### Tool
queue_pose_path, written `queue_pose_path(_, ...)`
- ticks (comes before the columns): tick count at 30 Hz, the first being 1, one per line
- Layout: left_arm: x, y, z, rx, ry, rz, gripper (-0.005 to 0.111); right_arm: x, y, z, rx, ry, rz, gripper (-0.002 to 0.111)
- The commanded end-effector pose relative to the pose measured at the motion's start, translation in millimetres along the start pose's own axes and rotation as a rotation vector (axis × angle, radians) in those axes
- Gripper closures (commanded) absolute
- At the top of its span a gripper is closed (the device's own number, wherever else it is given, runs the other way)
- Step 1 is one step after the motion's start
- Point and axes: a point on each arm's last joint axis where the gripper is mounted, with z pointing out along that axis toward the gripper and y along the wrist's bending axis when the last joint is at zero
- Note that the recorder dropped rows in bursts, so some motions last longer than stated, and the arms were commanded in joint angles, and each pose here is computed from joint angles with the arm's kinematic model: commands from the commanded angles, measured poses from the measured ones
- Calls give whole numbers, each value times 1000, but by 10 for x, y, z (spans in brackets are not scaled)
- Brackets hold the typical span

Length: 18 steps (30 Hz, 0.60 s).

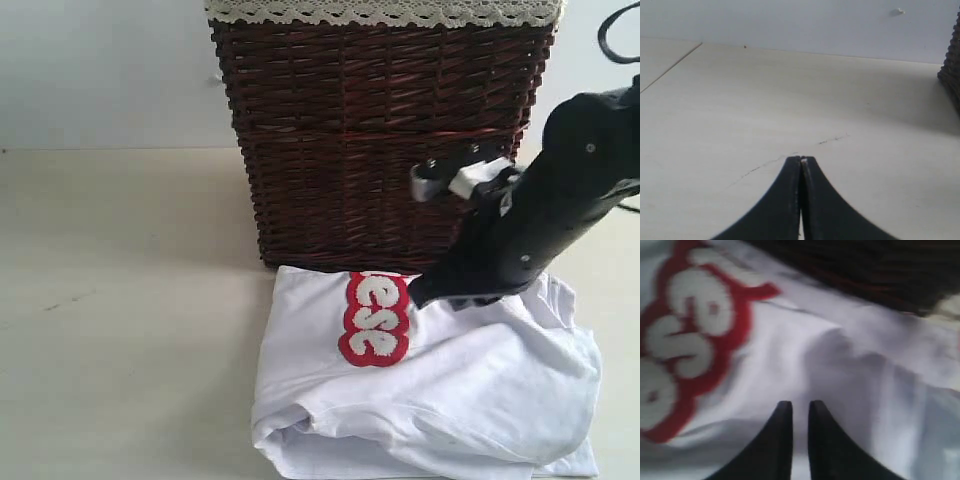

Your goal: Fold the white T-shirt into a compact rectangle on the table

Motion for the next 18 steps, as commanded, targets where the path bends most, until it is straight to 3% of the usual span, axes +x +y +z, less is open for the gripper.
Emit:
queue_pose_path(1,-9,0,-4,-1,-12,2,107,119,382,250,-170,77,-130,108)
queue_pose_path(5,-9,0,-4,-1,-12,2,107,275,527,467,-174,238,-177,108)
queue_pose_path(10,-9,0,-4,-1,-12,2,107,389,497,627,-123,364,-166,108)
queue_pose_path(14,-9,0,-4,-1,-12,2,107,341,491,552,-114,317,-173,108)
queue_pose_path(18,-9,0,-4,-1,-12,2,107,138,487,262,-94,156,-207,108)
